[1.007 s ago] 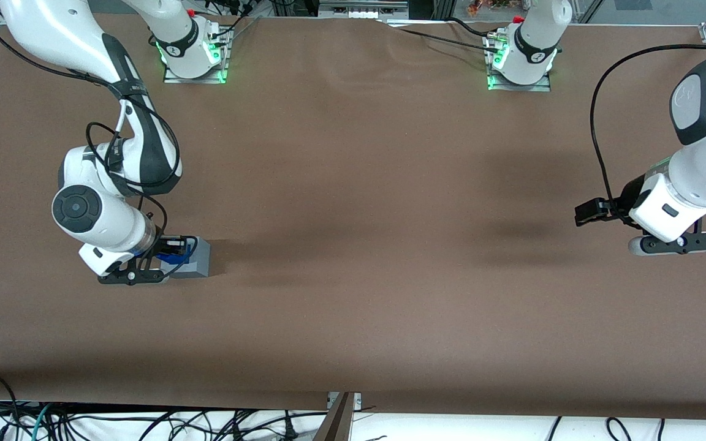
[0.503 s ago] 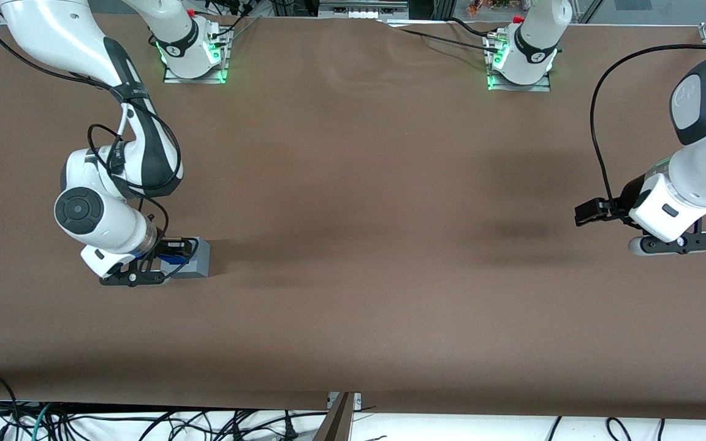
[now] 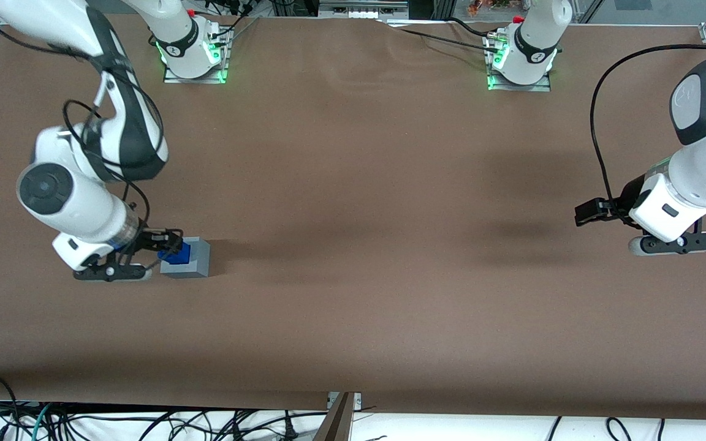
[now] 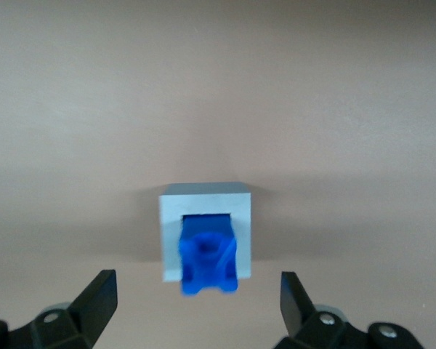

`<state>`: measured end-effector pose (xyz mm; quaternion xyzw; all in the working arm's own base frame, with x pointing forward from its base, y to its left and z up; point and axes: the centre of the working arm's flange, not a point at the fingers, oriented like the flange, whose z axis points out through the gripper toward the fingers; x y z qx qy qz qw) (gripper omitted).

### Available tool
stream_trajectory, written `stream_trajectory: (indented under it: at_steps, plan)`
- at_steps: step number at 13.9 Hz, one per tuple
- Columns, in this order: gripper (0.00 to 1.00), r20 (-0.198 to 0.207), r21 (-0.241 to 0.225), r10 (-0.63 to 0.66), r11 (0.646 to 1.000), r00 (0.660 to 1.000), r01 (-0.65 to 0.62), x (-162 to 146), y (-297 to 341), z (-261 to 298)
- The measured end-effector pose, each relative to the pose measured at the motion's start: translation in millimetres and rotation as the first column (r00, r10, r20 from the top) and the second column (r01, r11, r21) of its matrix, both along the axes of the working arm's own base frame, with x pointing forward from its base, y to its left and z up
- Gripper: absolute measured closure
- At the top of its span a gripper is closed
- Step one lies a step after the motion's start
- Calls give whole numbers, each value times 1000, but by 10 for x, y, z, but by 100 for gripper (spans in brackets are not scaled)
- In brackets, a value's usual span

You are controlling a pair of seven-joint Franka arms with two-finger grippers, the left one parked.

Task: Insert blue part into gray base with right arm

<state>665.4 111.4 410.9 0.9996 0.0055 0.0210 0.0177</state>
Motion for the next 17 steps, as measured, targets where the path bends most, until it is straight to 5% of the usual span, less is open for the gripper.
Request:
stream_trajectory:
  at_steps: [3,6,10,13,17]
  plan:
    - [0,-17,79,-28,996,999,29,-229,19,742]
    - [0,-80,74,-26,997,996,32,-617,-63,1430]
    - [0,-89,69,-14,997,996,21,-1195,-305,2269]
    - [0,-73,75,-20,997,997,26,-1423,-744,2453]
    - [0,-111,74,-41,996,993,49,-1420,-942,2265]
